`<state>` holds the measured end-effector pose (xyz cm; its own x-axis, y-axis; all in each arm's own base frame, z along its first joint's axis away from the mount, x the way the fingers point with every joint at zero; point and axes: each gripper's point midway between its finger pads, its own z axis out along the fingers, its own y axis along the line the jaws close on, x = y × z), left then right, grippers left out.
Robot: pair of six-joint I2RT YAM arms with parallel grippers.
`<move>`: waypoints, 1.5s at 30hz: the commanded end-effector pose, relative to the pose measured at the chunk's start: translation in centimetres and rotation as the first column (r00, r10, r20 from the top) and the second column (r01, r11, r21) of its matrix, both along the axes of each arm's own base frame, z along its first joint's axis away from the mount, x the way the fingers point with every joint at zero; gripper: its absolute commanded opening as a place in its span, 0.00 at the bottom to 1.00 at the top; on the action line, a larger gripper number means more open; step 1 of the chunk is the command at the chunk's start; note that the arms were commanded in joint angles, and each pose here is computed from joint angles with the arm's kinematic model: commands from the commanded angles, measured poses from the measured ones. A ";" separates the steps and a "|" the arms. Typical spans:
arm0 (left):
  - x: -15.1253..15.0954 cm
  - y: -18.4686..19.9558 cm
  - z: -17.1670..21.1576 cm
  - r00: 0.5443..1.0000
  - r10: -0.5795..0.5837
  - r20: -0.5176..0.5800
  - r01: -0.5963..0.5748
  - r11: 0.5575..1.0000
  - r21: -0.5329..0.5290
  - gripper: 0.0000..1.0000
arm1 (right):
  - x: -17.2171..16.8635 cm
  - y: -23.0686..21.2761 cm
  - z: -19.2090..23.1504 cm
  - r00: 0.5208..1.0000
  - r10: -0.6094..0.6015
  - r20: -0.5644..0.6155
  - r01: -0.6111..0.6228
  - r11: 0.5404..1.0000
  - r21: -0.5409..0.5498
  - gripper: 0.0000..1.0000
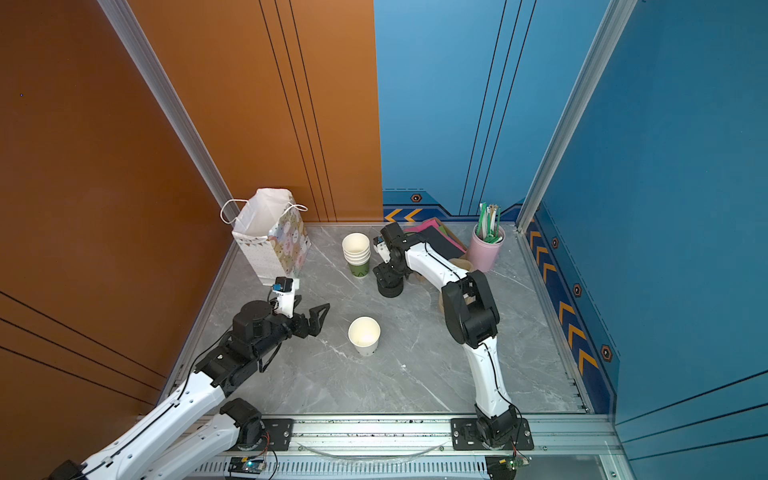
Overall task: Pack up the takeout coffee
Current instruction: 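Move the right gripper to the black lid stack and grasp the top lid, then lift the black lid and carry it over the placed white cup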
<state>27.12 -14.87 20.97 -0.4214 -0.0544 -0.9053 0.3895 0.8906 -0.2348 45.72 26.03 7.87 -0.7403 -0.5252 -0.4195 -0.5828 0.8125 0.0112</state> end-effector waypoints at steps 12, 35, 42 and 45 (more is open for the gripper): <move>-0.3 0.1 -0.6 1.000 -0.005 0.001 0.005 1.000 0.006 0.98 | -0.5 0.0 -0.4 0.999 0.017 -0.036 -0.018 1.000 -0.011 0.75; -0.2 0.1 -0.4 1.000 -0.001 0.012 0.001 1.000 0.001 0.98 | -0.2 -0.1 5.4 0.998 -0.001 0.060 -0.003 0.998 0.056 0.71; -0.1 -0.1 -0.2 1.000 -0.005 0.013 0.005 1.000 -0.002 0.98 | -1.1 0.4 9.4 0.995 -0.001 0.102 -0.013 0.991 0.134 0.71; -0.1 -0.1 -0.1 1.000 -0.005 0.015 0.005 1.000 -0.003 0.98 | -2.1 0.6 11.3 0.992 0.009 0.124 -0.029 0.987 0.161 0.70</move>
